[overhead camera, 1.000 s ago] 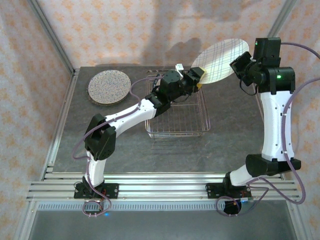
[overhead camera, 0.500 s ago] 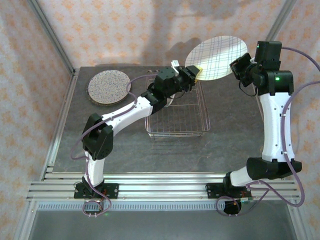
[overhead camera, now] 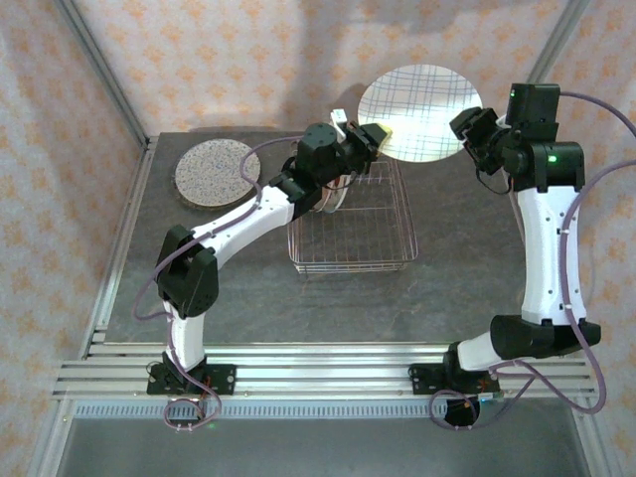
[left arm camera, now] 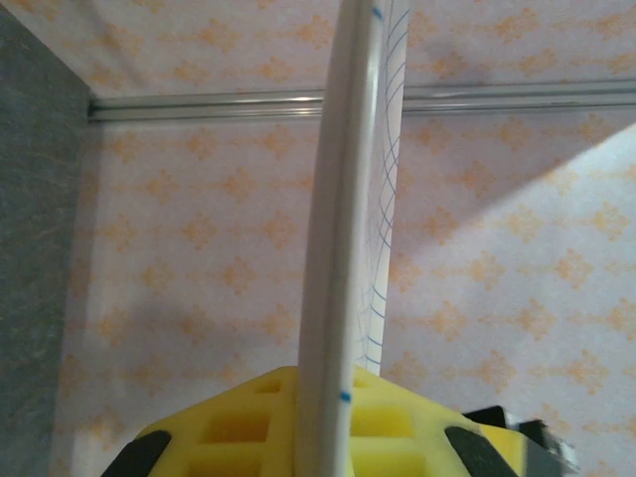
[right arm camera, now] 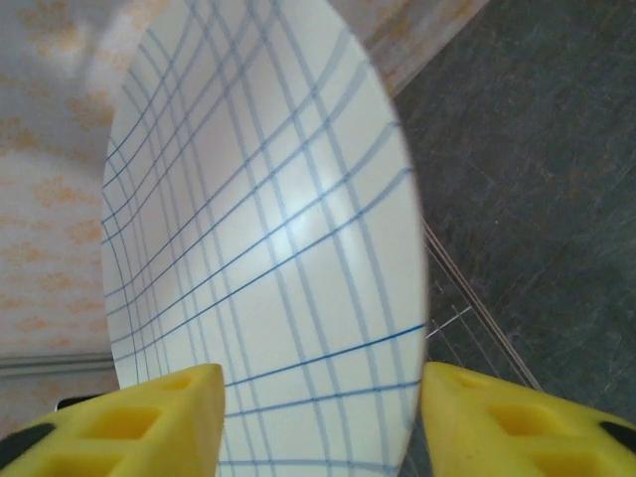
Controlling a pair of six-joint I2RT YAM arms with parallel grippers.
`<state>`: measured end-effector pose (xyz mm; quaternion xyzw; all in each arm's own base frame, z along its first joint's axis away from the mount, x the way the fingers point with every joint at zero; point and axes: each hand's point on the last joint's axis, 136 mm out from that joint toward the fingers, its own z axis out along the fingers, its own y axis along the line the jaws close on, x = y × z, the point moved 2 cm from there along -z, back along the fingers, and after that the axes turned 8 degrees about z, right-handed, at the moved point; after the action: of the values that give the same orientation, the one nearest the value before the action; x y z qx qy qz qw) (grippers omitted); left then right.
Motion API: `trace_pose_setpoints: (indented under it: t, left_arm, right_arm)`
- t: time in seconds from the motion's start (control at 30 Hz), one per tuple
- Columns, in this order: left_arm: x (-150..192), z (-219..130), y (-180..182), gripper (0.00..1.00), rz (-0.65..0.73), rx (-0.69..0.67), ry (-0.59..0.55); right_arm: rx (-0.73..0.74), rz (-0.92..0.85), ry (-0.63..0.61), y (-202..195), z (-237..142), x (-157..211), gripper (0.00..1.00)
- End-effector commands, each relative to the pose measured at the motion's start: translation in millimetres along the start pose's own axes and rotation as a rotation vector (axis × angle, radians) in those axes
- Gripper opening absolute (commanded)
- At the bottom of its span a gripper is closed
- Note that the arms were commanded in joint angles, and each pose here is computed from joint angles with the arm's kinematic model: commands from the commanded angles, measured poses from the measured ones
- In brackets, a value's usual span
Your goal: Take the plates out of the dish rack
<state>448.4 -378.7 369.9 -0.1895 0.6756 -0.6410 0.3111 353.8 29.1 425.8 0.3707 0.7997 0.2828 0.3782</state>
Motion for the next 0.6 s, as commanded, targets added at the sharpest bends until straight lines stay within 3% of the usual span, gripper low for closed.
trace_pose_setpoints:
  t: [0.0, 0.17, 0.57]
  left_arm:
    - [-9, -17, -59, 0.00, 0.071, 0.127, 0.004]
    - [-16, -22, -65, 0.00, 0.076, 0.139, -0.003]
    - [-49, -54, -75, 0.00, 0.088, 0.151, -0.076]
  right_arm:
    - [-0.051, -0.054, -0.053, 15, -27, -3, 0.61]
    - [-0.070, -0.086, -0.040, 25, -26, 3, 0.67]
    - [-0.127, -0.210, -0.014, 48, -26, 21, 0.69]
